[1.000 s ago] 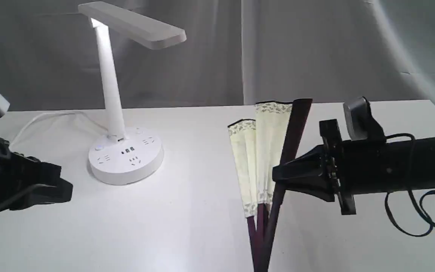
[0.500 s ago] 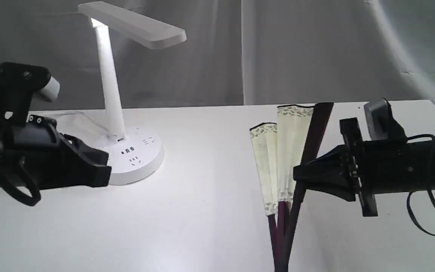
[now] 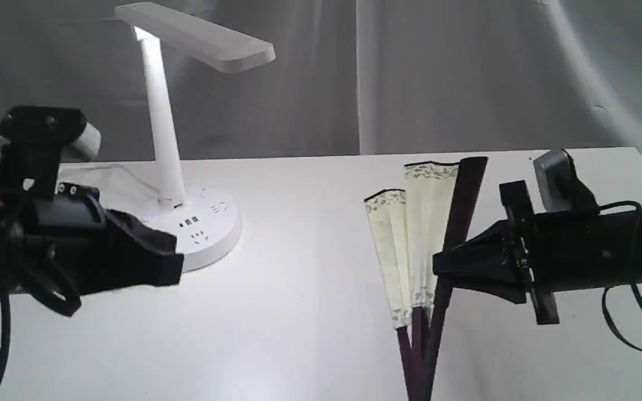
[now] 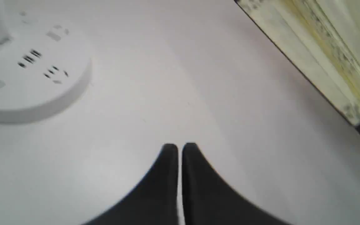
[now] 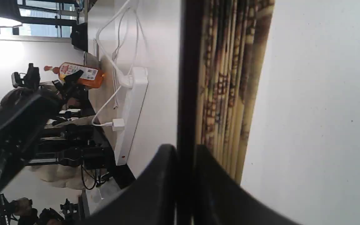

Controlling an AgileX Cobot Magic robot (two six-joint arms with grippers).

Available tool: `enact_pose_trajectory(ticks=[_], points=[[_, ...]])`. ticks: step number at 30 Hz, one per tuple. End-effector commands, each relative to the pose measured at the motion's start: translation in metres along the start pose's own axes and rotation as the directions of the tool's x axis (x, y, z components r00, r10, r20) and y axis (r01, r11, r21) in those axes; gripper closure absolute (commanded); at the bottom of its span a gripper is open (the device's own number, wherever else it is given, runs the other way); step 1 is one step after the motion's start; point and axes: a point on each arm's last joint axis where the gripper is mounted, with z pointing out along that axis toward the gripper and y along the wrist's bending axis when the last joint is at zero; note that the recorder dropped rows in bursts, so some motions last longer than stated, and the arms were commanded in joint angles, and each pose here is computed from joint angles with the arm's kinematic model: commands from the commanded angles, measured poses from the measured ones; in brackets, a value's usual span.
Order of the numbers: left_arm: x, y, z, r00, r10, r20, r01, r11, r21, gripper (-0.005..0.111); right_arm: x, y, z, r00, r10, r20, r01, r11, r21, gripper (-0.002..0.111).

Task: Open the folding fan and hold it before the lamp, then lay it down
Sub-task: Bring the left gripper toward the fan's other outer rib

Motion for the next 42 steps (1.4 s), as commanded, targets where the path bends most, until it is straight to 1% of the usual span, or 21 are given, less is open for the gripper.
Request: enact_pose_trajectory(ticks=[1, 2, 3, 6, 8, 9, 11, 13, 19, 21, 22, 23, 25, 27, 29, 33, 35, 36, 38, 40, 42], points=[[0.009, -0.006, 0.001, 0.991, 0.051, -0.122, -0.044, 0.997, 0.056, 0.107, -0.002, 0.006, -0.003, 1.0, -0.007, 0.02, 0.008, 0.999, -0.031, 0.108], [0.011, -0.005, 0.001, 0.984, 0.071, -0.161, -0.064, 0.997, 0.048, 0.107, -0.002, 0.006, -0.003, 1.0, -0.007, 0.022, 0.007, 0.999, -0.033, 0.108], [0.01, -0.003, 0.002, 0.982, 0.051, -0.181, -0.046, 0.998, 0.033, 0.107, -0.002, 0.006, -0.003, 1.0, -0.007, 0.022, 0.007, 0.999, -0.033, 0.108], [0.008, 0.004, 0.0, 0.958, 0.057, -0.28, -0.076, 0.996, -0.056, 0.107, -0.002, 0.006, -0.003, 1.0, -0.009, 0.016, 0.01, 1.0, -0.029, 0.108], [0.006, 0.01, -0.002, 0.942, 0.081, -0.326, -0.123, 0.986, -0.113, 0.107, -0.001, 0.006, -0.003, 1.0, -0.01, 0.015, 0.01, 1.0, -0.028, 0.108], [0.005, 0.012, -0.004, 0.94, 0.092, -0.329, -0.143, 0.981, -0.134, 0.107, -0.001, 0.006, -0.003, 1.0, -0.01, 0.015, 0.01, 1.0, -0.028, 0.108], [0.005, 0.014, -0.005, 0.937, 0.109, -0.331, -0.165, 0.976, -0.145, 0.107, -0.001, 0.006, -0.003, 1.0, -0.01, 0.015, 0.01, 1.0, -0.028, 0.108], [0.005, 0.014, -0.005, 0.937, 0.11, -0.331, -0.166, 0.975, -0.146, 0.107, -0.001, 0.006, -0.003, 1.0, -0.01, 0.015, 0.01, 1.0, -0.028, 0.108], [0.017, 0.016, -0.002, 0.935, 0.084, -0.343, -0.145, 0.977, -0.155, 0.107, -0.001, 0.006, -0.003, 1.0, -0.01, 0.015, 0.01, 1.0, -0.028, 0.108], [0.02, 0.017, 0.0, 0.942, 0.088, -0.324, -0.145, 0.977, -0.157, 0.107, -0.001, 0.006, -0.003, 1.0, -0.01, 0.015, 0.01, 1.0, -0.028, 0.108], [0.021, 0.017, 0.002, 0.948, 0.096, -0.303, -0.149, 0.976, -0.157, 0.107, -0.001, 0.006, -0.003, 1.0, -0.01, 0.015, 0.01, 1.0, -0.028, 0.108], [0.022, 0.018, 0.003, 0.96, 0.107, -0.258, -0.151, 0.976, -0.156, 0.107, -0.001, 0.006, -0.003, 1.0, -0.01, 0.015, 0.01, 1.0, -0.028, 0.108], [0.023, 0.017, 0.003, 0.987, 0.113, -0.118, -0.131, 0.978, -0.164, 0.107, -0.001, 0.006, -0.003, 1.0, -0.01, 0.015, 0.01, 1.0, -0.028, 0.108], [0.027, 0.018, 0.0, 0.995, 0.095, 0.004, -0.093, 0.98, -0.178, 0.107, -0.001, 0.006, -0.003, 1.0, -0.01, 0.015, 0.01, 1.0, -0.028, 0.108], [0.035, 0.021, -0.005, 0.989, 0.071, 0.132, -0.044, 0.98, -0.196, 0.107, -0.001, 0.006, -0.003, 1.0, -0.01, 0.015, 0.01, 1.0, -0.028, 0.108], [0.053, 0.026, -0.009, 0.956, 0.045, 0.291, 0.017, 0.978, -0.209, 0.107, -0.001, 0.006, -0.003, 1.0, -0.014, 0.016, 0.015, 1.0, -0.028, 0.108], [0.063, 0.024, -0.012, 0.92, 0.049, 0.388, 0.019, 0.985, -0.17, 0.107, -0.001, 0.006, -0.003, 1.0, -0.017, 0.016, 0.017, 0.999, -0.028, 0.108], [0.064, 0.022, -0.014, 0.892, 0.053, 0.448, 0.012, 0.99, -0.14, 0.107, -0.001, 0.006, -0.003, 1.0, -0.017, 0.016, 0.017, 0.999, -0.028, 0.108], [0.068, 0.015, -0.017, 0.845, 0.05, 0.532, -0.023, 0.998, -0.059, 0.107, -0.001, 0.006, -0.003, 1.0, -0.025, 0.016, 0.026, 0.999, -0.028, 0.108], [0.07, 0.01, -0.014, 0.829, 0.005, 0.56, -0.02, 1.0, 0.02, 0.107, -0.001, 0.006, -0.003, 0.999, -0.042, 0.016, 0.042, 0.999, -0.027, 0.108], [0.072, 0.01, -0.008, 0.842, -0.061, 0.535, 0.033, 0.997, 0.063, 0.107, -0.001, 0.006, -0.003, 0.998, -0.057, 0.017, 0.057, 0.998, -0.027, 0.108]])
